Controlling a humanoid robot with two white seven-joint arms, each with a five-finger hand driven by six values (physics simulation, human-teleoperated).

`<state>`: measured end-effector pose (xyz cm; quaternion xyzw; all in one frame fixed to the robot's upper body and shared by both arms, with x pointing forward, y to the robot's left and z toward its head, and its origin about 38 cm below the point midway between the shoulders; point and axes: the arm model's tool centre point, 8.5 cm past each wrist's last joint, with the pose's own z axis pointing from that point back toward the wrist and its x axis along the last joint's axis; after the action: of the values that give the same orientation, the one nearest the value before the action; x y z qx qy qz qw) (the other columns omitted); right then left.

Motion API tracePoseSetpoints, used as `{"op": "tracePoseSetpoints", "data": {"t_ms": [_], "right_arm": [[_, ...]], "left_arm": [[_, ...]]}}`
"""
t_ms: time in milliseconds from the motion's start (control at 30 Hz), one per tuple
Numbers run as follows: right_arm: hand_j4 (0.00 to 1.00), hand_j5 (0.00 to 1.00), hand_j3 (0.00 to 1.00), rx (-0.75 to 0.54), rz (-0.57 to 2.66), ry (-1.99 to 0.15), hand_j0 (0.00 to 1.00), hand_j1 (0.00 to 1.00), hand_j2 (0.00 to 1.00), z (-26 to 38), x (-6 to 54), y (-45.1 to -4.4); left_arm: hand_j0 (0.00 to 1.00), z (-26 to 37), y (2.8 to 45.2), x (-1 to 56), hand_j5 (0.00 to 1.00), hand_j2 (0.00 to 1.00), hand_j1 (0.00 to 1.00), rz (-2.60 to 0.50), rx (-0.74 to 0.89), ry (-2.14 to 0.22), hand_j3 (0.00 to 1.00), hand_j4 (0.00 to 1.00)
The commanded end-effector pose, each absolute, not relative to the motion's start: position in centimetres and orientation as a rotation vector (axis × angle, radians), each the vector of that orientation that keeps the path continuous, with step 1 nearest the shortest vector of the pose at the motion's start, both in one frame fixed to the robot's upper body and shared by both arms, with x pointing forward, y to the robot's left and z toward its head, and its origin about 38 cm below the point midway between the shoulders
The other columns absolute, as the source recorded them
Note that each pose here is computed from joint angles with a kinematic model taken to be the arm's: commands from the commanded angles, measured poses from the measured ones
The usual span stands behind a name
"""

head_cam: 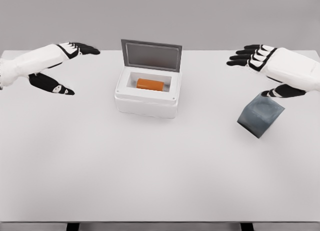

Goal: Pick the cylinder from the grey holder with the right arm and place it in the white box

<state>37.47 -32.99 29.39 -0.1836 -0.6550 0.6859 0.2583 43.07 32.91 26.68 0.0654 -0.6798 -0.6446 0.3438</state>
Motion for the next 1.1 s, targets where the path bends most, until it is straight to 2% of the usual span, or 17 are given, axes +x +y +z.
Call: {"op": "tracePoseSetpoints", "data": {"t_ms": [0, 100, 200, 300, 367, 600, 700, 1067], "right_arm": [[1.00, 1.00, 1.00, -0.508, 1.762, -1.888, 1.00, 1.00, 1.00, 31.6, 37.1, -33.6], [1.00, 1.00, 1.00, -0.492, 1.762, -1.889, 1.00, 1.00, 1.00, 31.2, 37.1, -33.4], [1.00, 1.00, 1.00, -0.431, 1.713, -1.899, 1.00, 1.00, 1.00, 29.1, 36.8, -32.9], [1.00, 1.00, 1.00, -0.483, 1.661, -1.920, 1.00, 1.00, 1.00, 30.1, 36.6, -34.3], [1.00, 1.00, 1.00, -0.472, 1.656, -1.916, 1.00, 1.00, 1.00, 29.8, 36.5, -34.3], [1.00, 1.00, 1.00, -0.475, 1.648, -1.930, 1.00, 1.00, 1.00, 30.0, 36.6, -34.2], [1.00, 1.00, 1.00, -0.425, 1.611, -1.966, 1.00, 1.00, 1.00, 29.5, 36.5, -33.7], [1.00, 1.00, 1.00, -0.412, 1.627, -1.935, 1.00, 1.00, 1.00, 28.8, 36.2, -33.9]], "left_arm": [[1.00, 24.9, 32.6, 42.8, 1.00, 1.00, 1.00, -1.637, 0.005, -1.729, 1.00, 1.00], [1.00, 26.1, 31.7, 43.4, 1.00, 1.00, 1.00, -1.598, -0.060, -1.777, 1.00, 1.00], [1.00, 27.7, 33.2, 45.3, 1.00, 1.00, 1.00, -1.423, -0.074, -1.774, 1.00, 1.00], [1.00, 27.7, 34.1, 47.5, 1.00, 1.00, 1.00, -1.275, -0.070, -1.705, 1.00, 1.00], [1.00, 27.0, 34.0, 48.8, 1.00, 1.00, 1.00, -1.213, -0.073, -1.666, 1.00, 1.00], [1.00, 24.6, 33.1, 51.3, 1.00, 1.00, 1.00, -1.140, -0.087, -1.501, 1.00, 1.00], [1.00, 24.6, 32.9, 52.2, 1.00, 1.00, 1.00, -1.127, -0.072, -1.438, 1.00, 1.00], [1.00, 24.3, 30.2, 55.2, 1.00, 1.00, 1.00, -1.111, -0.065, -1.396, 1.00, 1.00]]}}
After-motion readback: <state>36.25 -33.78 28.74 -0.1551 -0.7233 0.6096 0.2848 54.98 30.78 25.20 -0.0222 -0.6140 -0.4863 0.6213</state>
